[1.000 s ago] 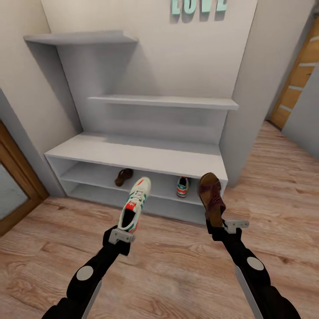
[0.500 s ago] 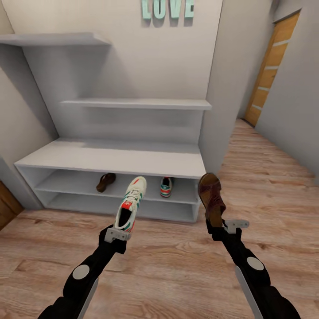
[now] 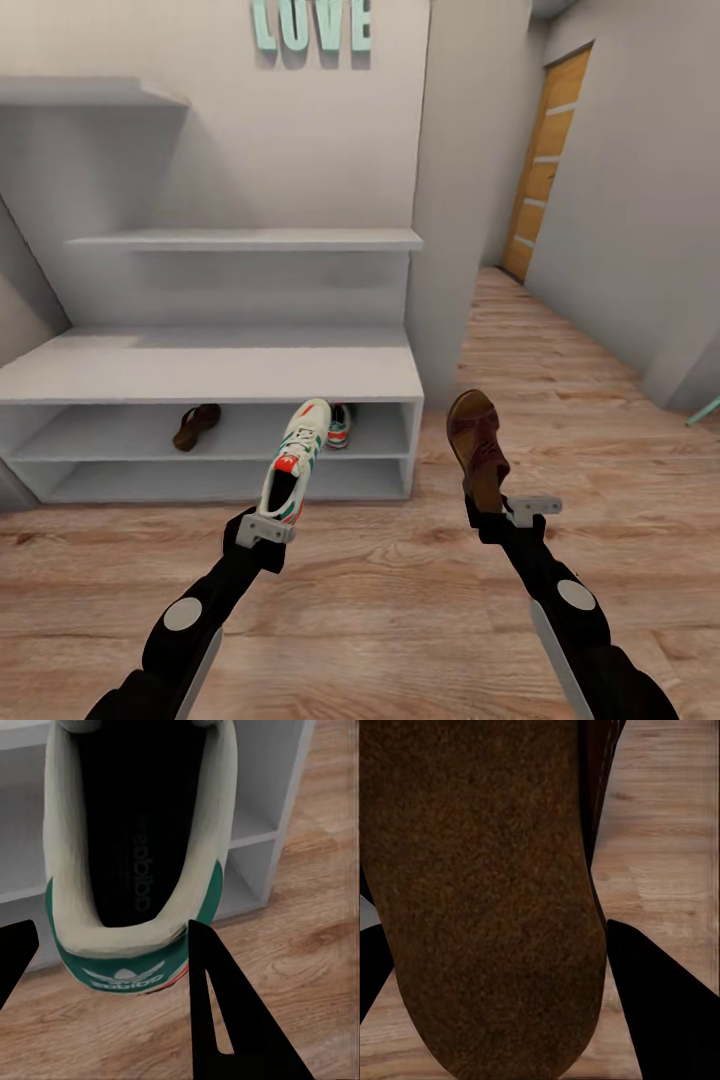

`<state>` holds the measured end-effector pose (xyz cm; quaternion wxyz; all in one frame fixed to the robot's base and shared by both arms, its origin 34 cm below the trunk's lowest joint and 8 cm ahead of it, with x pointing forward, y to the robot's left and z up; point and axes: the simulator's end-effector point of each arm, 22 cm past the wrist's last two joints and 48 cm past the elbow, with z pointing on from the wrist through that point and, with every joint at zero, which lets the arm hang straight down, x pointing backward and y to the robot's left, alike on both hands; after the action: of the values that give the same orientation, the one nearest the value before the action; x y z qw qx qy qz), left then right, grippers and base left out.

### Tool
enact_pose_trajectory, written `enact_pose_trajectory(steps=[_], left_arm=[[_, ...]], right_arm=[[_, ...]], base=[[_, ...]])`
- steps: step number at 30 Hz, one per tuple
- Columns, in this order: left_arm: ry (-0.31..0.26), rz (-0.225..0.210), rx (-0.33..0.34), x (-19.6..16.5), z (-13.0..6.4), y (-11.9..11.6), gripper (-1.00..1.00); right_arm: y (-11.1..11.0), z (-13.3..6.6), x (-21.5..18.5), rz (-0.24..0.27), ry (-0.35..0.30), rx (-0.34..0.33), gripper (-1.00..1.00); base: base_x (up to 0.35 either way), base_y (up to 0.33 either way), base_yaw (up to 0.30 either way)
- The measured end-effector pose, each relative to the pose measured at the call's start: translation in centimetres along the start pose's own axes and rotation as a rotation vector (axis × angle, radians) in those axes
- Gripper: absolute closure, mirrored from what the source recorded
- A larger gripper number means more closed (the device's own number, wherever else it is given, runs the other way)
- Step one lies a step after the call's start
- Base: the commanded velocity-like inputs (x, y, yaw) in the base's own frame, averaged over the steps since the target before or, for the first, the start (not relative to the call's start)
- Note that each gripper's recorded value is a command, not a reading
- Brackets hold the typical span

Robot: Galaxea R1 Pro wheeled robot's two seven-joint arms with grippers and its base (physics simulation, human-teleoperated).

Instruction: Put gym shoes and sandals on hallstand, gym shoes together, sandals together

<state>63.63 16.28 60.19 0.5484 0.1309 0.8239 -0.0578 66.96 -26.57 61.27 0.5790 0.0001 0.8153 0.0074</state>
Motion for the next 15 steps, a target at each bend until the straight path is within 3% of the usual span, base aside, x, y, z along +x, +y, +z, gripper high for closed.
enact_pose_trajectory(steps=[5,11,15], left_arm=[[-0.004,0.001,0.000,-0.2,-0.1,0.0,1.00],[-0.007,0.002,0.000,-0.3,-0.1,0.0,1.00],[-0.006,0.003,0.000,-0.3,-0.1,0.0,1.00]], right_arm=[[0.0,-0.1,-0.2,-0.002,-0.003,0.000,1.00],[-0.3,-0.1,-0.4,-0.010,-0.007,0.004,1.00],[-1.3,-0.1,-0.6,-0.007,-0.011,0.021,1.00]], base=[[0.000,0.000,-0.205],[-0.012,0.000,-0.029],[-0.223,0.000,-0.002]])
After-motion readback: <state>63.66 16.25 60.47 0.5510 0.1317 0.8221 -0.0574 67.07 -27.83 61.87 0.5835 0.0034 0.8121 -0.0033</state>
